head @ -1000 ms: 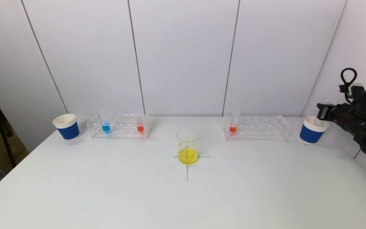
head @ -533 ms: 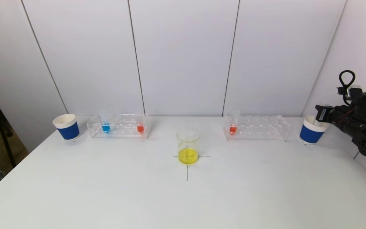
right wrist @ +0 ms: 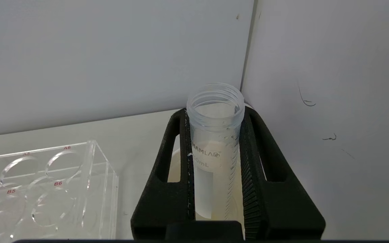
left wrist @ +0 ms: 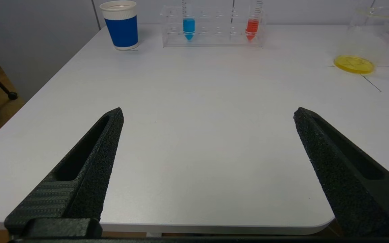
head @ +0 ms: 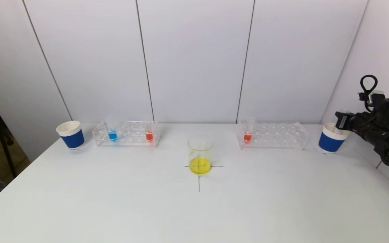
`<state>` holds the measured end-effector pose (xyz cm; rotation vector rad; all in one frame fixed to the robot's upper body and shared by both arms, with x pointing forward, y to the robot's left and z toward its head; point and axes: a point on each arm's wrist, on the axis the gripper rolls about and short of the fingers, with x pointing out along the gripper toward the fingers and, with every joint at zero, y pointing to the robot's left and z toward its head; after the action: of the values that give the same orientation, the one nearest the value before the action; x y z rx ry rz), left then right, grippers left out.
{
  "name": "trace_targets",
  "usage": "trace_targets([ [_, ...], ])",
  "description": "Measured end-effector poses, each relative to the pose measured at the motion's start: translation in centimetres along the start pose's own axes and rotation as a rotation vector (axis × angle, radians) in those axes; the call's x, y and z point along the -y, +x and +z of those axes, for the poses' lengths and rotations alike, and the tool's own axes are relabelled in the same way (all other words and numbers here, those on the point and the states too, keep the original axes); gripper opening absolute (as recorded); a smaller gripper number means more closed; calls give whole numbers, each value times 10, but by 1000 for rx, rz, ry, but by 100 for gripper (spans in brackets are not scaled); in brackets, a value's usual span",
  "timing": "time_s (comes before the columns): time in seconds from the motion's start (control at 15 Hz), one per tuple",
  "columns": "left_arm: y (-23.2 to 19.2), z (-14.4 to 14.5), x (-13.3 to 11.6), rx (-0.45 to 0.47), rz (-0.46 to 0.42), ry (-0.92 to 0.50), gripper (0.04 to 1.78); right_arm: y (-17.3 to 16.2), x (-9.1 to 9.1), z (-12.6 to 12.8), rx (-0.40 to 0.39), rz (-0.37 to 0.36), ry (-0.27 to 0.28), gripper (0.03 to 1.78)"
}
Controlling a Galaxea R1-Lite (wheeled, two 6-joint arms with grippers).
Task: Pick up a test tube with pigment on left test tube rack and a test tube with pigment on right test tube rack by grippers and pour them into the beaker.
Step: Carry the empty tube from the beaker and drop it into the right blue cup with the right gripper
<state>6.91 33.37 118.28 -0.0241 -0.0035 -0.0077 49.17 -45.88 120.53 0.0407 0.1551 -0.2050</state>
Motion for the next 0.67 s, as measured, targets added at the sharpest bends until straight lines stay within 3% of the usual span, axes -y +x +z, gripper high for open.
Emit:
trace_targets([
  [0.4,0,0,0,0,0,0,176,-1,0,-2,-7,-1,2,48],
  [0.67,0,0,0,0,0,0,176,0,1,-1,4,-2,2,81],
])
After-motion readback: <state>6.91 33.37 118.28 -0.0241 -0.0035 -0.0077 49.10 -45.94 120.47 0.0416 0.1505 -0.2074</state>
